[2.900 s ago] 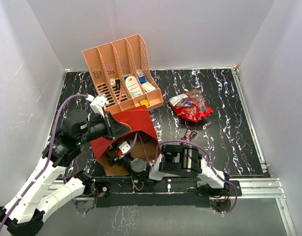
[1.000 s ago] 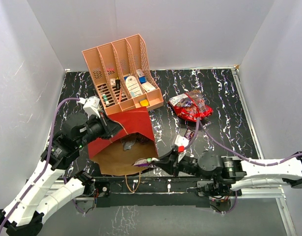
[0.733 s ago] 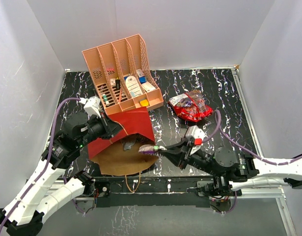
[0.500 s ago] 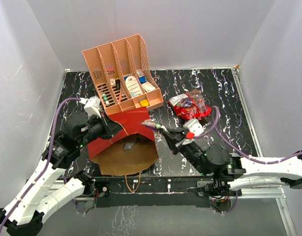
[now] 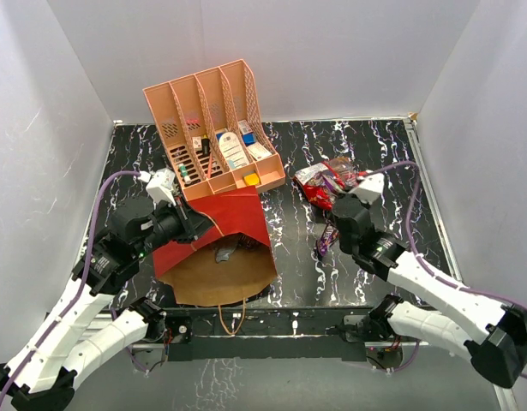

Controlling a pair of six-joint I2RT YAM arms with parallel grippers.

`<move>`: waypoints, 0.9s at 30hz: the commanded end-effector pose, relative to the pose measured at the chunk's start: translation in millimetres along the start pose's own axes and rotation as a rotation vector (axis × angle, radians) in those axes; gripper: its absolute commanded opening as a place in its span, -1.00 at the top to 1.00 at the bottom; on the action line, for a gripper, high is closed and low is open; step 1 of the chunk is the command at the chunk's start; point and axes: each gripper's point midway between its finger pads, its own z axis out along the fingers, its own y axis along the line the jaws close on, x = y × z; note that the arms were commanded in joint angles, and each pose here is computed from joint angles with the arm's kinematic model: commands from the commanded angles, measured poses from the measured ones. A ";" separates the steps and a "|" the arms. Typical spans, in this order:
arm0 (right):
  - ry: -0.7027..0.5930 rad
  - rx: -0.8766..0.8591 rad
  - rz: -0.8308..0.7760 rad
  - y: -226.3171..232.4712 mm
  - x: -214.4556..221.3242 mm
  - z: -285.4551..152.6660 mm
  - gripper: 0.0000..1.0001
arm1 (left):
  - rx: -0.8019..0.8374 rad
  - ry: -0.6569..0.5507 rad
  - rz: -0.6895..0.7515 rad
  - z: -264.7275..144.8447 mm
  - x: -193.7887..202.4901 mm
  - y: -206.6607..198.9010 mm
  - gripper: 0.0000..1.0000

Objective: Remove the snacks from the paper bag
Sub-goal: Place the snack at the center of the board.

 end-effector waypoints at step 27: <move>0.358 0.307 0.682 -100.7 185.9 -24.3 0.85 | 0.018 -0.008 0.002 -7.6 -1.1 -3.7 1.00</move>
